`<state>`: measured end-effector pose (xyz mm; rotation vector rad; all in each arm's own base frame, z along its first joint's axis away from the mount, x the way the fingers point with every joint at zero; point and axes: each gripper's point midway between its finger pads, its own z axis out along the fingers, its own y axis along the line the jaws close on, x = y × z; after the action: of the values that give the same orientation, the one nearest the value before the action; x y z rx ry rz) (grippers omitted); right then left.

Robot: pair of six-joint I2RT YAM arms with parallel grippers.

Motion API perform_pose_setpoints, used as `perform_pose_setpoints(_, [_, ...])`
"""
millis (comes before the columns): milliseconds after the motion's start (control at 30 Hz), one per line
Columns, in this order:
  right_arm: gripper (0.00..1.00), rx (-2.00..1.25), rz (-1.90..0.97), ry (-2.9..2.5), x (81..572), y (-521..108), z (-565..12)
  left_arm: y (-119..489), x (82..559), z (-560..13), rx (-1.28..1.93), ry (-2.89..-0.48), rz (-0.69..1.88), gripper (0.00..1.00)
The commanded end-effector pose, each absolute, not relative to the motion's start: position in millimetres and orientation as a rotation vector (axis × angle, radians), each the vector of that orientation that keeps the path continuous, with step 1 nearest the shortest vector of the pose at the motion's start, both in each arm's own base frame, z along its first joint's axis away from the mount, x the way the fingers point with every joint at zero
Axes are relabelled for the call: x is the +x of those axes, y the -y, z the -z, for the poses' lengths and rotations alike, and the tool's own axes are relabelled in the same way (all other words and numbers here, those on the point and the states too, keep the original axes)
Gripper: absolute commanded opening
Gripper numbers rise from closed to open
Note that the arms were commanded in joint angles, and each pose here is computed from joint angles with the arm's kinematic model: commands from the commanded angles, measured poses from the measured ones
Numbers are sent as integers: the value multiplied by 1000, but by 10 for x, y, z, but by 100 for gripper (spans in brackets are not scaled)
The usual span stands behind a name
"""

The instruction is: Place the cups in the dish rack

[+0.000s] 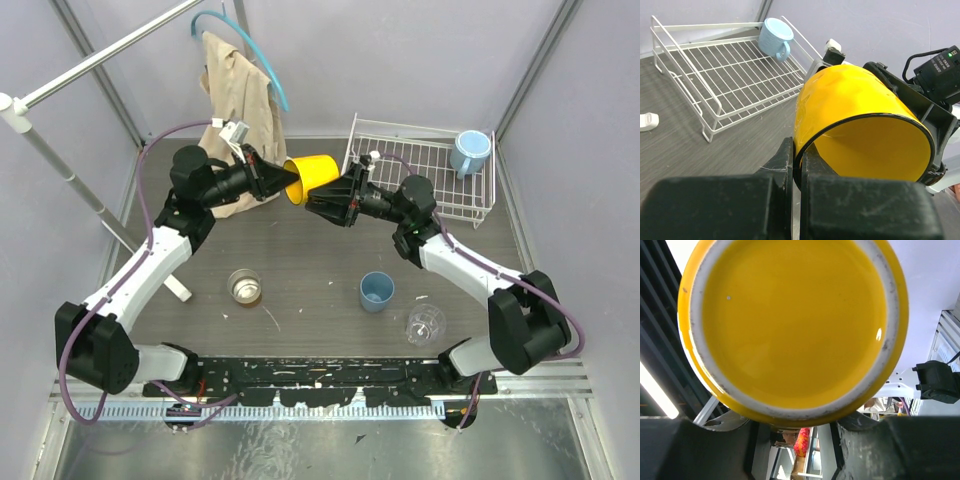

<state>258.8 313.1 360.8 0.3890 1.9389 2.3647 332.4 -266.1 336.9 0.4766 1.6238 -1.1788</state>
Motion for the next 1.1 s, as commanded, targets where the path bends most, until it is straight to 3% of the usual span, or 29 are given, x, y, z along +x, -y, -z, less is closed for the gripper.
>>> perform_pose_setpoints(0, [41,302,-2408,-1781,2594,-3169,-3968,2702,3138,-3724,552,-1479,1216,0])
perform_pose_setpoints(133, [35,320,-2405,-1780,2614,-3176,-3942,2703,3142,-3717,555,-1479,1216,0])
perform_pose_setpoints(267, [15,350,-2400,-1759,2645,-3163,-3925,2714,3137,-3694,562,-1482,1225,0])
perform_pose_setpoints(400, [1,384,-2385,-1721,2689,-3135,-3916,2715,3126,-3679,561,-1483,1231,0])
perform_pose_setpoints(567, [1,349,-2306,-1700,2732,-3126,-3951,2698,3127,-3587,542,-1537,1224,0])
perform_pose_setpoints(700, [1,273,-2285,-1689,2718,-3142,-4060,2666,3172,-3465,506,-1591,1199,17])
perform_pose_setpoints(833, [1,240,-2274,-1677,2718,-3137,-4126,2596,3131,-3516,488,-1587,1161,43])
perform_pose_setpoints(1067, [1,253,-2236,-1650,2804,-3025,-4133,2521,3168,-3423,453,-1635,1112,68])
